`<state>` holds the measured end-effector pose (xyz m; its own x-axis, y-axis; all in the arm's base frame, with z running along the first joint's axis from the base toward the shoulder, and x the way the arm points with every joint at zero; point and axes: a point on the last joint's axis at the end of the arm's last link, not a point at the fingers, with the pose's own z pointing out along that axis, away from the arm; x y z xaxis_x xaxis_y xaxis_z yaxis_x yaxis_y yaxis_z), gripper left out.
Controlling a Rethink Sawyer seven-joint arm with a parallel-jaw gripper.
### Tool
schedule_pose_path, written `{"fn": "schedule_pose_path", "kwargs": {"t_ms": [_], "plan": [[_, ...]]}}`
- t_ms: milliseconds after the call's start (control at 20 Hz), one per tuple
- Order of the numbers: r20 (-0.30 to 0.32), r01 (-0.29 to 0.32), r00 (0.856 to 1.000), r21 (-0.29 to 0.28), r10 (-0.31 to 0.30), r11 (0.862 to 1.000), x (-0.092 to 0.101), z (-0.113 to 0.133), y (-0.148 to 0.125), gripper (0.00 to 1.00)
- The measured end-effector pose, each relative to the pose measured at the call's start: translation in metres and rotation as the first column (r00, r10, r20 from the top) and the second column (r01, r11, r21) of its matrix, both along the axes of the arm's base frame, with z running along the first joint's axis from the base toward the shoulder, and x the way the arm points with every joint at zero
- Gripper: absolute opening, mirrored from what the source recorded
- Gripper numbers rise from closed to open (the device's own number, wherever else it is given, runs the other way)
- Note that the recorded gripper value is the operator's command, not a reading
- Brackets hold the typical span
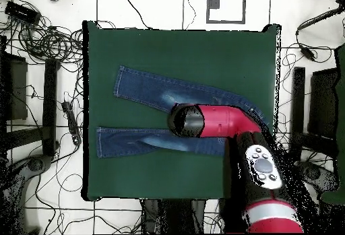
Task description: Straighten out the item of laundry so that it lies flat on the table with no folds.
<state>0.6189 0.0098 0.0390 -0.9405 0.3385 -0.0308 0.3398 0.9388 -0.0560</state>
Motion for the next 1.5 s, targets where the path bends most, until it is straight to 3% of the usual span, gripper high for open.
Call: {"fn": "schedule_pose_path", "kwargs": {"t_ms": [400, 750, 850, 1150, 1500], "plan": [[-0.008, 0.129, 0.992, 0.017, -0.129, 0.991, -0.011, -0.045, 0.062, 1.00], [-0.012, 0.257, 0.966, 0.024, -0.257, 0.966, -0.020, -0.088, 0.109, 1.00], [0.002, 0.296, 0.955, 0.008, -0.296, 0.955, -0.015, -0.085, 0.111, 1.00], [0.008, 0.332, 0.943, -0.010, -0.332, 0.943, -0.015, -0.085, 0.116, 1.00], [0.008, 0.376, 0.926, 0.005, -0.376, 0.926, -0.007, -0.077, 0.128, 1.00]]}}
